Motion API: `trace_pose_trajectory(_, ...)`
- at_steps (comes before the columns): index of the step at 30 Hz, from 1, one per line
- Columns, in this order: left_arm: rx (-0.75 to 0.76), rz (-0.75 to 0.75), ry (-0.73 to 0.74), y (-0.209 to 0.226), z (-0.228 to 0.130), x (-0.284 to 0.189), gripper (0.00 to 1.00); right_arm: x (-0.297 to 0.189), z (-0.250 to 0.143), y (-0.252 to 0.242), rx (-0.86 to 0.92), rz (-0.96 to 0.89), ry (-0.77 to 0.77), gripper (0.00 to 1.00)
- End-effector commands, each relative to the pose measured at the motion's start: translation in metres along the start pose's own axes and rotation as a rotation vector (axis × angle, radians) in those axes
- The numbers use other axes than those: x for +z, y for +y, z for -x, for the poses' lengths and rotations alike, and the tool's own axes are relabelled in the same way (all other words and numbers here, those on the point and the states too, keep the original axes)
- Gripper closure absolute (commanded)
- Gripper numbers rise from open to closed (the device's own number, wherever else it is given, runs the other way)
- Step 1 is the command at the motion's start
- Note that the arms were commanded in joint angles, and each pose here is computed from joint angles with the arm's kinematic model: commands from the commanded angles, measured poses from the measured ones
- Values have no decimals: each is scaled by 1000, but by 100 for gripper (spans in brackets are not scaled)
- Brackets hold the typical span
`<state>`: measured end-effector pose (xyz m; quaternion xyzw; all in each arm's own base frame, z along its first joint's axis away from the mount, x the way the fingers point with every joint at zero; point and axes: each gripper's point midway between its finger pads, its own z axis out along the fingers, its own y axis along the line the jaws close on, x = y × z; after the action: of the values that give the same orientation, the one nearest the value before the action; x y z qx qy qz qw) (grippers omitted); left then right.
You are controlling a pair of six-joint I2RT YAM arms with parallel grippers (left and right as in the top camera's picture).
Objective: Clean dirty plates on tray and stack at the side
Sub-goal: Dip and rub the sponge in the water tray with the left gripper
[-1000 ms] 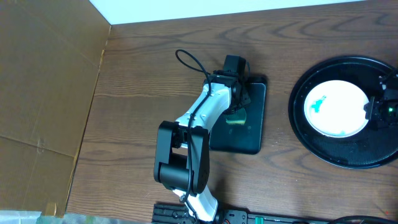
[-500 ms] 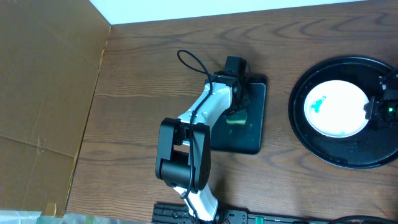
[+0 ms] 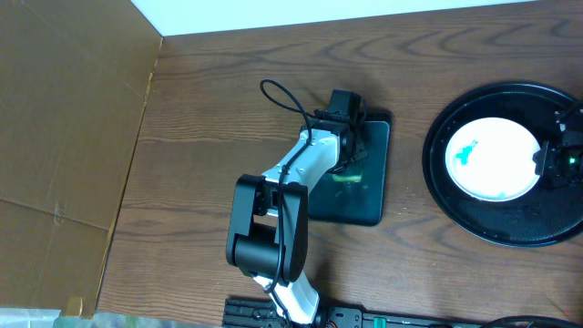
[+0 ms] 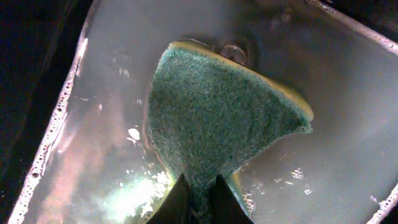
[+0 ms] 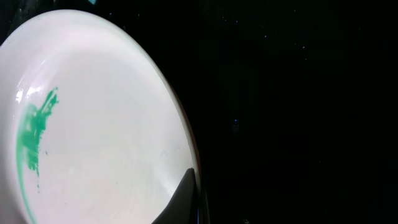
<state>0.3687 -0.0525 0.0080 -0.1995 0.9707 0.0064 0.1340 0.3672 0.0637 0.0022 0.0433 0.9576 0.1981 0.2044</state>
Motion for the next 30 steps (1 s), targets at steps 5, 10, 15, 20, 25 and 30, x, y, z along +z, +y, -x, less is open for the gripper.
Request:
trace_pose_trajectory(5,14,-1,-23,5,1,-19,93,5,-4,-8,-16,-49,15,99)
trace_pose_trajectory(10,11,-8,-36,4,3,-24,93,5,-4,-8,-16,-49,15,99)
trace_pose_trajectory(15,16,17,4,11,-12,-2,93,5,-4,-8,-15,-49,16,99)
trace_pose_trajectory(20,22,36,34,17,-23,12,93,5,-4,-8,-15,-49,16,99)
trace_pose_trajectory(25,18,12,-3,11,-12,-1,93,5,-5,-8,-16,-49,17,99)
trace_pose_trajectory(30,15,-44,-91,5,5,-40,93,5,-4,-8,-16,-50,15,99)
